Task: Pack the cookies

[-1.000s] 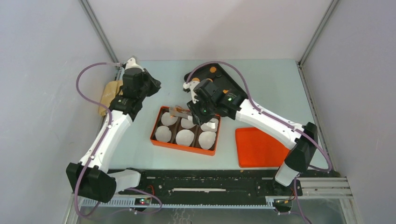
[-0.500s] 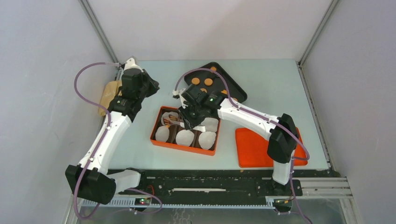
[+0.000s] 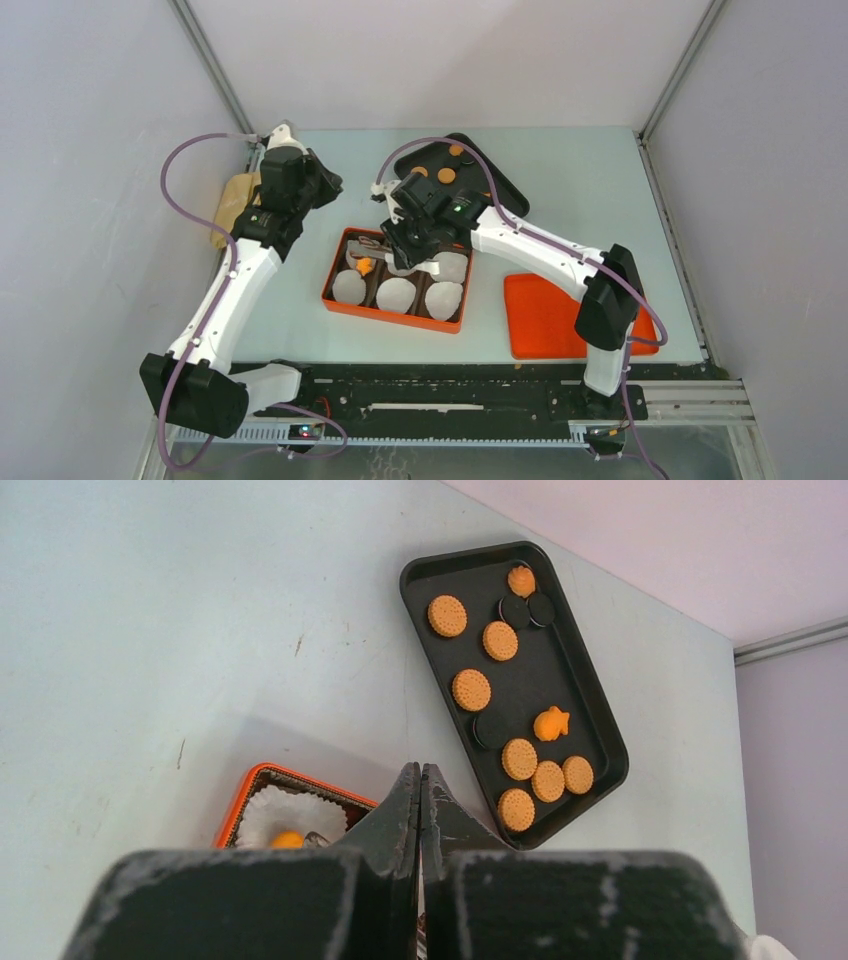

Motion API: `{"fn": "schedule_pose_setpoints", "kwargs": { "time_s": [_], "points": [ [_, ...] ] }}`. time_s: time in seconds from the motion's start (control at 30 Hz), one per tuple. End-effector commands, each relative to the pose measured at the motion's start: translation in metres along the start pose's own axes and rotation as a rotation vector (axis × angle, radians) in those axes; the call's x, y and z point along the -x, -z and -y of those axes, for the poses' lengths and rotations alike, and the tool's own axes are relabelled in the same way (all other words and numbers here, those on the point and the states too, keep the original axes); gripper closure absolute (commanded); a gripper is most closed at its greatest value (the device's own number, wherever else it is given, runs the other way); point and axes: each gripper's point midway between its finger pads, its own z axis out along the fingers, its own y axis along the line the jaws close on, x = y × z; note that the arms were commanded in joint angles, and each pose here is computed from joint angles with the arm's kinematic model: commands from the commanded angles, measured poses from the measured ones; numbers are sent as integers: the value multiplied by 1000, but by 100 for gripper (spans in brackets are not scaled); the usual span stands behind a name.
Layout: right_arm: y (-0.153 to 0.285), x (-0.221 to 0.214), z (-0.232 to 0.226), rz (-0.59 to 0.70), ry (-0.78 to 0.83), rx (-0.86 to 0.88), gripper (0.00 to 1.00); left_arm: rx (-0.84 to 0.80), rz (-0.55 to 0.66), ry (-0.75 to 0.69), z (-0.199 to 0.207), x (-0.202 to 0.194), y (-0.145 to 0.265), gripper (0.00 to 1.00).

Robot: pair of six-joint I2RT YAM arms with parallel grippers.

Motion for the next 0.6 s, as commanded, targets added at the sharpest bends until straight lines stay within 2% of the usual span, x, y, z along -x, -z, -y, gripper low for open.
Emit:
{"fn": "schedule_pose_setpoints", "kwargs": {
  "time_s": [0.0,0.23,0.4,0.57],
  "points": [
    [28,25,3,91,1,-5,92,-23,3,-17,2,2,0,100],
    [42,36,36,158,-49,-124,95,-25,-16,-22,2,-4,-4,100],
    [74,42,93,219,-122,-312,96,-40,-20,-21,4,-4,-3,100],
    [92,36,141,230,-163,-461,91,-39,-28,-20,4,-7,-6,100]
  ]
}}
